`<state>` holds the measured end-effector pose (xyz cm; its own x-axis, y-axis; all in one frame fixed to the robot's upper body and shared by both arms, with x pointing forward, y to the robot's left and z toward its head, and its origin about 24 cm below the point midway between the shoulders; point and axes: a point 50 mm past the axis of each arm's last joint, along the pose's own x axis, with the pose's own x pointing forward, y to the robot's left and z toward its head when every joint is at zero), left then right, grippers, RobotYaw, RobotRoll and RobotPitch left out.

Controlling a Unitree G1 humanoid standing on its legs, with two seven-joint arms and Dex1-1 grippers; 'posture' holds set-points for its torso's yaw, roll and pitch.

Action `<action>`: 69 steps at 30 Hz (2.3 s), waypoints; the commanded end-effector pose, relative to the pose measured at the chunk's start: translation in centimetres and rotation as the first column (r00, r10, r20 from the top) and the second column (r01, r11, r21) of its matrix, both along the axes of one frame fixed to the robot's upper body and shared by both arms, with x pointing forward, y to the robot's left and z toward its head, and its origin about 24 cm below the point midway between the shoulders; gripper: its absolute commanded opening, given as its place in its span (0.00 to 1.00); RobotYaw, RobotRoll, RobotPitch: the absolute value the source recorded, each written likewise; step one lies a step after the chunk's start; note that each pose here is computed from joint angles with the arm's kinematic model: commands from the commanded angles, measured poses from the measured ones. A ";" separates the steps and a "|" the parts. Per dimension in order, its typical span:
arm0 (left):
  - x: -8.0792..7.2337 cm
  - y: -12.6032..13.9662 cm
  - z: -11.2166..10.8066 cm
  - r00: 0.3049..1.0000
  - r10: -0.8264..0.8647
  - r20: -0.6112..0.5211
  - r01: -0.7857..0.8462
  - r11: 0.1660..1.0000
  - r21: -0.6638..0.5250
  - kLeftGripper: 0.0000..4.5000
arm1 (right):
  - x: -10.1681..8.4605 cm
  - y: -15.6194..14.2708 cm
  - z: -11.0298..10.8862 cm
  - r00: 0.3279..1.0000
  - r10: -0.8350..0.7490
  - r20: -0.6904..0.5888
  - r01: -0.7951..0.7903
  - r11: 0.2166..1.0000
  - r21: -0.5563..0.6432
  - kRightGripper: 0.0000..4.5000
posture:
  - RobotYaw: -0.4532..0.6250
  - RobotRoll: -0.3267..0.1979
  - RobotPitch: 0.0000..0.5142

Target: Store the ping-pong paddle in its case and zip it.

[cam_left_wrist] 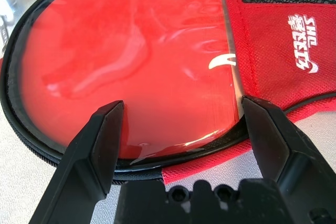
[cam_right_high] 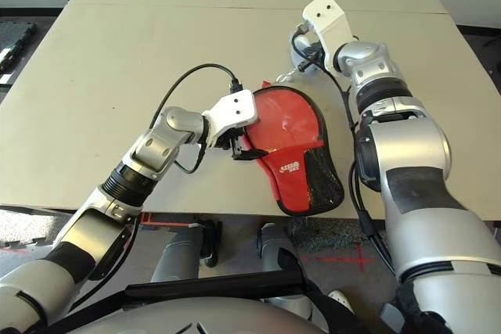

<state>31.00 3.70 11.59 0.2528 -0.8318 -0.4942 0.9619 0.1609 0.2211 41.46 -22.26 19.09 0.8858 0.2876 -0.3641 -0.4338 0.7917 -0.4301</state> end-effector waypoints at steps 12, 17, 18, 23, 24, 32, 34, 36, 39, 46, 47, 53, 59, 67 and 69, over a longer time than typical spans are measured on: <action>-0.8 -0.4 -3.3 0.993 0.000 -0.116 0.010 0.997 0.082 1.00 | -2.7 -6.1 2.2 0.988 0.090 -0.126 -0.101 0.991 -0.087 0.00 | 0.32 0.62 0.43; -0.8 -0.5 -3.3 0.993 -0.003 -0.119 0.012 0.997 0.080 1.00 | -4.4 -8.3 2.4 0.961 0.135 -0.240 -0.166 0.979 -0.115 0.00 | 0.32 0.62 0.43; -0.8 -0.5 -3.3 0.993 -0.003 -0.119 0.013 0.997 0.080 1.00 | -4.7 -8.6 2.4 0.955 0.144 -0.259 -0.179 0.977 -0.115 0.00 | 0.32 0.62 0.43; -0.7 -0.5 -3.3 0.993 -0.004 -0.120 0.013 0.997 0.081 1.00 | -6.3 -9.9 2.4 0.905 0.207 -0.372 -0.262 0.960 -0.103 0.00 | 0.31 0.62 0.43; -0.7 -0.5 -3.3 0.993 -0.003 -0.120 0.013 0.997 0.081 1.00 | -6.7 -10.2 2.4 0.889 0.226 -0.399 -0.284 0.954 -0.094 0.00 | 0.31 0.62 0.43; -0.6 -0.6 -3.3 0.993 -0.002 -0.118 0.012 0.997 0.081 1.00 | -9.3 -10.8 2.1 0.749 0.361 -0.555 -0.439 0.899 -0.007 0.00 | 0.30 0.62 0.43; -0.6 -0.6 -3.3 0.993 -0.003 -0.118 0.012 0.997 0.079 1.00 | -10.2 -10.6 1.8 0.720 0.385 -0.578 -0.462 0.887 0.015 0.00 | 0.30 0.62 0.43; -0.6 -0.7 -3.3 0.993 -0.002 -0.118 0.011 0.997 0.078 1.00 | -11.6 -10.2 1.3 0.666 0.424 -0.613 -0.495 0.866 0.062 0.00 | 0.30 0.62 0.43; -0.5 -0.7 -3.3 0.993 0.000 -0.118 0.009 0.997 0.077 1.00 | -13.4 -9.5 0.8 0.584 0.472 -0.660 -0.524 0.840 0.137 0.00 | 0.29 0.62 0.43; -0.5 -0.6 -3.4 0.993 0.005 -0.119 0.005 0.997 0.078 1.00 | -16.9 -7.6 -0.2 0.404 0.585 -0.703 -0.572 0.761 0.305 0.00 | 0.29 0.62 0.43; -0.5 -0.6 -3.4 0.993 0.005 -0.119 0.004 0.997 0.078 1.00 | -17.4 -7.3 -0.5 0.376 0.597 -0.709 -0.575 0.750 0.327 0.00 | 0.29 0.62 0.43; -0.3 -0.7 -3.4 0.993 0.008 -0.116 0.001 0.997 0.078 1.00 | -19.1 -6.1 -2.2 0.272 0.634 -0.724 -0.586 0.706 0.399 0.00 | 0.28 0.62 0.43; -0.1 -0.5 -3.1 0.994 0.008 -0.107 0.000 0.997 0.076 1.00 | -17.6 -7.2 -2.3 0.370 0.548 -0.751 -0.569 0.772 0.283 0.25 | 0.28 0.62 0.42; 0.7 2.1 0.9 0.999 0.041 -0.018 -0.041 0.999 -0.026 1.00 | -16.0 -10.0 1.2 0.559 0.515 -0.650 -0.413 0.853 0.320 0.88 | 0.29 0.62 0.38; 0.8 3.0 2.5 0.998 0.057 -0.010 -0.058 0.995 -0.083 1.00 | -15.3 -10.6 1.6 0.614 0.512 -0.600 -0.377 0.859 0.347 0.99 | 0.29 0.62 0.38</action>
